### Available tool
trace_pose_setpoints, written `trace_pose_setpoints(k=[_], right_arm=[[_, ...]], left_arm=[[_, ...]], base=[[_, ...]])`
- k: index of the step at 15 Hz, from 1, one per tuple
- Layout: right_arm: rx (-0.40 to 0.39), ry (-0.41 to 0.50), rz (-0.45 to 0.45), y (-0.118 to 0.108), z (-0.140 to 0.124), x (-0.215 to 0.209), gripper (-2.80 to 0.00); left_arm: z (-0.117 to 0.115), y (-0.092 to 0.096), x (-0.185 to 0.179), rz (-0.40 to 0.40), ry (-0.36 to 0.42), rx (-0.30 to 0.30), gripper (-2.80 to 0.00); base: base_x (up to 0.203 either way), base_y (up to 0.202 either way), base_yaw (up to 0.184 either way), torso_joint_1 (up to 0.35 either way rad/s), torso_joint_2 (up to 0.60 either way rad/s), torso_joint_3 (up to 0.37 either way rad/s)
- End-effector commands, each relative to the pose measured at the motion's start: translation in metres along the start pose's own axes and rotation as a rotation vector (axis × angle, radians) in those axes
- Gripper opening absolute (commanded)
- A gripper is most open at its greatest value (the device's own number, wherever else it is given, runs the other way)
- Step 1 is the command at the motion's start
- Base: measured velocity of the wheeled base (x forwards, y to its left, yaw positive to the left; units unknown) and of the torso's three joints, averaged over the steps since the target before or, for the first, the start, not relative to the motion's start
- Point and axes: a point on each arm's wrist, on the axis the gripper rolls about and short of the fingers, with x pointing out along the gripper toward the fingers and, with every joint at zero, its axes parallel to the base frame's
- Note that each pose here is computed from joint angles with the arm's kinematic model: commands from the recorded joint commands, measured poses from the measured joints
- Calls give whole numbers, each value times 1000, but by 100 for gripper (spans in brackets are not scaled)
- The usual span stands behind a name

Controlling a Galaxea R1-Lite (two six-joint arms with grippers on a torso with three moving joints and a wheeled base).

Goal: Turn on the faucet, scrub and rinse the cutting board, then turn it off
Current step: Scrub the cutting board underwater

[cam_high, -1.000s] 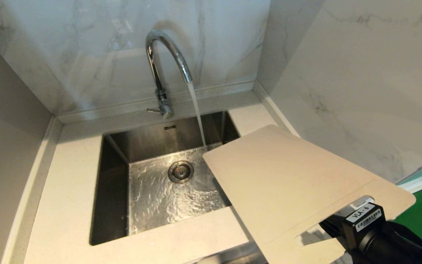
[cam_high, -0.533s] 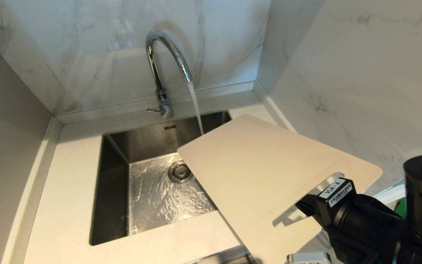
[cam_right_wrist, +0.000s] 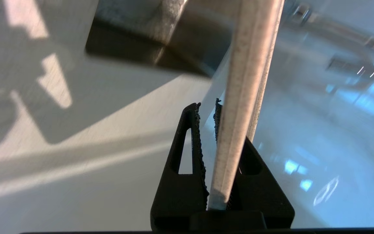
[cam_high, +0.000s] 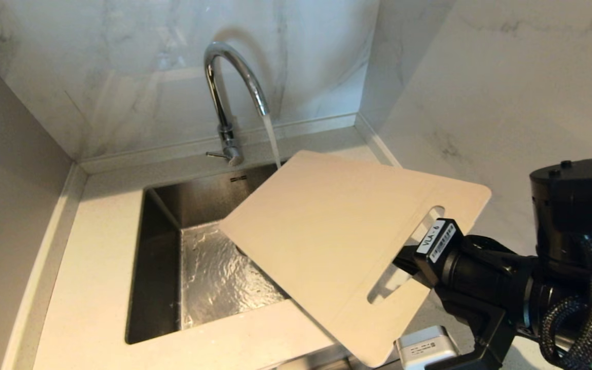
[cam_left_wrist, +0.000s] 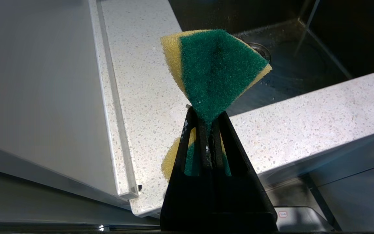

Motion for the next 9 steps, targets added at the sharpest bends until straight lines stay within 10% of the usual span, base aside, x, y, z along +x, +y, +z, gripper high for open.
trace_pose_setpoints(k=[1,9], right_arm=[[-11,-82,-19,-7,-1,19,-280],[-54,-153,-41,-15,-20,58,-280]], left_arm=[[0,0,0,1,1,1,-280],[0,0,0,1,1,-2,-280]], base=[[0,0,0,0,0,0],[0,0,0,0,0,0]])
